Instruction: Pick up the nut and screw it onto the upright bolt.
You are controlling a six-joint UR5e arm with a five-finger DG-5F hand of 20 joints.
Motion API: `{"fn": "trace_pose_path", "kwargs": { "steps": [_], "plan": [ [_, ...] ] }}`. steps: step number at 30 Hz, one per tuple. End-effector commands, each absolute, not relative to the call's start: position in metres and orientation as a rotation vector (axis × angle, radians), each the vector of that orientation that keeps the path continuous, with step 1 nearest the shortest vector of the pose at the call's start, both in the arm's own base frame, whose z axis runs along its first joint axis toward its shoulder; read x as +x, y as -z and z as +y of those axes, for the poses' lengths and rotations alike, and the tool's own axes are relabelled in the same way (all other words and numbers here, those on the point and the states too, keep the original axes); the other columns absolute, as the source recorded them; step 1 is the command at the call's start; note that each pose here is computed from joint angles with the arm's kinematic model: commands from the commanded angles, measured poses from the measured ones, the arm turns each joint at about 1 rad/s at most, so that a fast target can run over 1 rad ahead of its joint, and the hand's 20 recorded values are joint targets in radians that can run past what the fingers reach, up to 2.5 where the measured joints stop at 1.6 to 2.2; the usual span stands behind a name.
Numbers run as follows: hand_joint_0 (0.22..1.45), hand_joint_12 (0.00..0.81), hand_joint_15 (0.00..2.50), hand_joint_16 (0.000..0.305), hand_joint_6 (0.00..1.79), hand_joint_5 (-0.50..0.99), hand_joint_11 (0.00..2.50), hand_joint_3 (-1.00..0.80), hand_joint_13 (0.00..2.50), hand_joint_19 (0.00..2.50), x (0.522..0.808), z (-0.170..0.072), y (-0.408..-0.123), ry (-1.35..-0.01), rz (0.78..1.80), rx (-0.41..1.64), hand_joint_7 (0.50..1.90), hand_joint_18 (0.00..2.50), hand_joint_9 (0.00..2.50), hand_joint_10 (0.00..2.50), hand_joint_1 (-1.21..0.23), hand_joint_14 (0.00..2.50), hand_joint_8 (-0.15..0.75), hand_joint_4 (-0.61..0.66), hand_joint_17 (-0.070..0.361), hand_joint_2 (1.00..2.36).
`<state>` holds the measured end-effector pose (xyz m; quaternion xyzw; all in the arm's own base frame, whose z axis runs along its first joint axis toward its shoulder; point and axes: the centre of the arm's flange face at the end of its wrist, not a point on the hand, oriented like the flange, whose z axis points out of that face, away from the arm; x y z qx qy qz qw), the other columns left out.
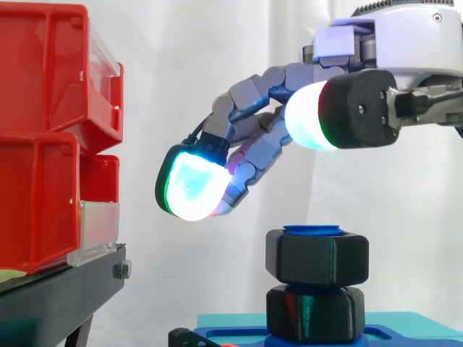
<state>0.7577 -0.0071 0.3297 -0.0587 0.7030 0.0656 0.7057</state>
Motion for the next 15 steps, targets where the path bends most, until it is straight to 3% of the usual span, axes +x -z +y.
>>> {"fn": "trace_pose_path", "kwargs": {
  "steps": [1,9,15],
  "plan": [
    [0.5,0.233,0.0,0.025,0.5,-0.09,0.0,-0.5,0.59,0.0,0.7557,-0.0056,-0.3247,-0.148,1.575,-0.132,0.76,0.27,0.64,0.0,-0.13,0.0,0.203,0.21,0.057,1.0],
    [0.51,0.237,0.0,0.026,0.5,-0.07,0.0,-0.5,0.6,0.0,0.754,-0.0024,-0.3216,-0.163,1.59,-0.124,0.95,0.29,0.63,0.0,-0.13,0.0,0.214,0.25,0.058,1.0],
    [0.51,0.241,0.0,0.025,0.5,-0.06,0.0,-0.5,0.6,0.0,0.7522,-0.0024,-0.318,-0.176,1.603,-0.115,0.99,0.29,0.63,0.0,-0.14,0.0,0.217,0.24,0.057,1.0]
  ]
}}
